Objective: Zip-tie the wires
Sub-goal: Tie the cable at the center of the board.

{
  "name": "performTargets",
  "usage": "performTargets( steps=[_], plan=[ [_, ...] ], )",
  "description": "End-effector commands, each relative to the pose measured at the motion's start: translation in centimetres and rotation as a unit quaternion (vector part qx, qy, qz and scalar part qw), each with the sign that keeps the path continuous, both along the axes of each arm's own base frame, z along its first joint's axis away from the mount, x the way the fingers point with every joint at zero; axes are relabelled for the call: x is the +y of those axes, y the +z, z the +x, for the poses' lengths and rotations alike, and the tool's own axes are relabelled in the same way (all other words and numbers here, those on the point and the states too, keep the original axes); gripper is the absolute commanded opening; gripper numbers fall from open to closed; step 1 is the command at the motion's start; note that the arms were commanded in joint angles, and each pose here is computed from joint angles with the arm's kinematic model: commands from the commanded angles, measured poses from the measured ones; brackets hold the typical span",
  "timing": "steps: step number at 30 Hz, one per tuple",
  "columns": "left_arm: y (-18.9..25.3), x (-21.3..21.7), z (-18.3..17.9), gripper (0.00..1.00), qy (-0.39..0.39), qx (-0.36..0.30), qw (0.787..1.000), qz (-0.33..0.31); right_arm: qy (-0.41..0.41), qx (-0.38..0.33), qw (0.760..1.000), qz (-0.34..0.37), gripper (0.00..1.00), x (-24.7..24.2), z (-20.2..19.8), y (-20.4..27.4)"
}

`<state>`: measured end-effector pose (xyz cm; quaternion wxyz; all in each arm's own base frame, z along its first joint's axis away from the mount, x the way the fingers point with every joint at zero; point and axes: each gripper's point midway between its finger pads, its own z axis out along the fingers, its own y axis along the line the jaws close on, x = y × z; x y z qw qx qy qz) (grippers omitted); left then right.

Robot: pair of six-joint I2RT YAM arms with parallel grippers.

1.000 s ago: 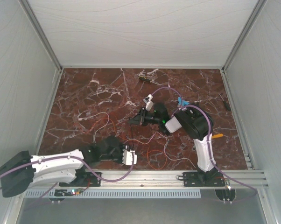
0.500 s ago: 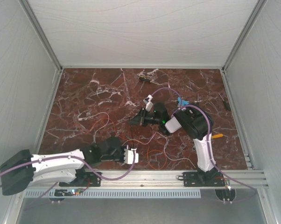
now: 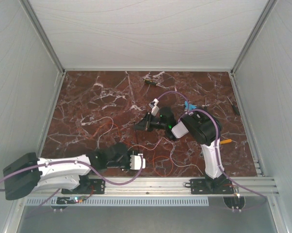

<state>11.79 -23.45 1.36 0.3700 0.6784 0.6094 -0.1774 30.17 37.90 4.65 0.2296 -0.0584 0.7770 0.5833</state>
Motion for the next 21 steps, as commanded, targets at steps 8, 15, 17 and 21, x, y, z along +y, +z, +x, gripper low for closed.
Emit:
performTargets(
  steps=[8, 15, 17, 21],
  plan=[
    [2.0, -2.7, 1.3, 0.38, 0.011, -0.014, 0.999, -0.038, 0.003, -0.006, 1.000, 0.015, 0.00, 0.3, 0.4, 0.6],
    [1.7, -2.8, 1.9, 0.28, 0.018, -0.022, 0.999, -0.030, 0.005, -0.003, 1.000, 0.016, 0.00, 0.3, 0.4, 0.6],
    [1.9, -2.9, 2.0, 0.22, 0.020, -0.024, 0.999, -0.035, 0.006, -0.002, 1.000, 0.016, 0.00, 0.3, 0.3, 0.6],
    [2.3, -3.0, 2.5, 0.00, 0.024, -0.036, 0.999, -0.033, 0.007, -0.002, 1.000, 0.017, 0.00, 0.4, 0.3, 0.6]
  ],
)
